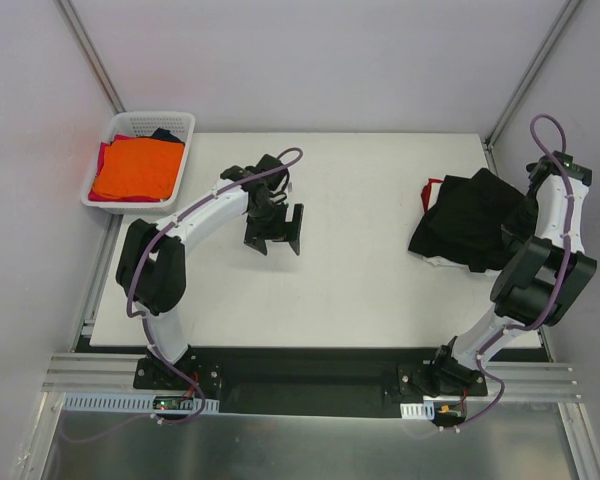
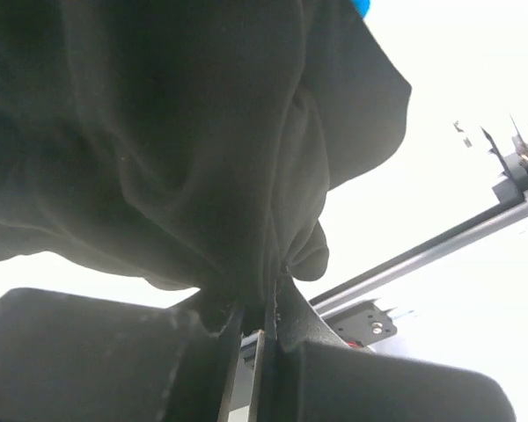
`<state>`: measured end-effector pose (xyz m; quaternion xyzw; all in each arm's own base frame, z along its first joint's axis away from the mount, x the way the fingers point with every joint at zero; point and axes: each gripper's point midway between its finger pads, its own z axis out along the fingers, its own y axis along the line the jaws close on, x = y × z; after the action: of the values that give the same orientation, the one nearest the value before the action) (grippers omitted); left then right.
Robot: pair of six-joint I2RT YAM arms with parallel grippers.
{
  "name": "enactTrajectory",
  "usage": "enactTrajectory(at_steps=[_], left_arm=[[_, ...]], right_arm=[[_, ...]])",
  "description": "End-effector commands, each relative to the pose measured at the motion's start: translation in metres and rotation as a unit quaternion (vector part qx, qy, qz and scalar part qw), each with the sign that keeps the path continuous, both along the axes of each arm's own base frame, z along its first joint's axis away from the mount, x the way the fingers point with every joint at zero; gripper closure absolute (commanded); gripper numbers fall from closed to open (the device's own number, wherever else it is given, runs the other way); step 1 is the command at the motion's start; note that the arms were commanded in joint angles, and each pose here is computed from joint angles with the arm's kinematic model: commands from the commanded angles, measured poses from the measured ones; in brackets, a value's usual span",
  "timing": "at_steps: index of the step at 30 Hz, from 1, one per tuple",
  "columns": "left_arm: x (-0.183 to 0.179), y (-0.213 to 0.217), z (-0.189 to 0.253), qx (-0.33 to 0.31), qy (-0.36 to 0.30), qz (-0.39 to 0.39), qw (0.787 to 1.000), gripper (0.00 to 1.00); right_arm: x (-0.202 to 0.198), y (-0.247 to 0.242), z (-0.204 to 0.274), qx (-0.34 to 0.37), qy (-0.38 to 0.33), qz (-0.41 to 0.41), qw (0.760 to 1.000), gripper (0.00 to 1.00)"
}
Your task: Fold and stack the t-shirts
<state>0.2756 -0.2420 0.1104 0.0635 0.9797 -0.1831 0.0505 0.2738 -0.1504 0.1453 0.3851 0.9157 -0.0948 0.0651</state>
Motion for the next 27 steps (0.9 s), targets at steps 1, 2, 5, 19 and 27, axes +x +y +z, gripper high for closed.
enactTrajectory(at_steps=[1, 2, 5, 19, 27], left_arm=[[0.003, 0.011, 0.010, 0.015, -0.016, -0.008, 1.000, 0.12], [0.003, 0.012, 0.010, 0.017, -0.016, -0.009, 1.000, 0.12], [0.003, 0.017, 0.010, 0.025, -0.020, -0.009, 0.999, 0.12], [0.016, 0.015, 0.043, 0.017, -0.046, 0.001, 0.999, 0.12], [0.034, 0.005, 0.086, -0.030, -0.049, 0.049, 0.997, 0.12]], right_arm=[[-0.024, -0.007, 0.016, -0.021, 0.013, -0.017, 1.000, 0.97], [-0.026, -0.006, 0.014, -0.020, 0.016, -0.016, 1.000, 0.95], [-0.036, 0.000, 0.000, -0.008, 0.038, -0.016, 0.999, 0.86], [0.024, 0.034, 0.056, 0.079, -0.143, 0.005, 0.987, 0.28], [0.043, 0.060, 0.104, 0.098, -0.260, 0.068, 0.958, 0.46]])
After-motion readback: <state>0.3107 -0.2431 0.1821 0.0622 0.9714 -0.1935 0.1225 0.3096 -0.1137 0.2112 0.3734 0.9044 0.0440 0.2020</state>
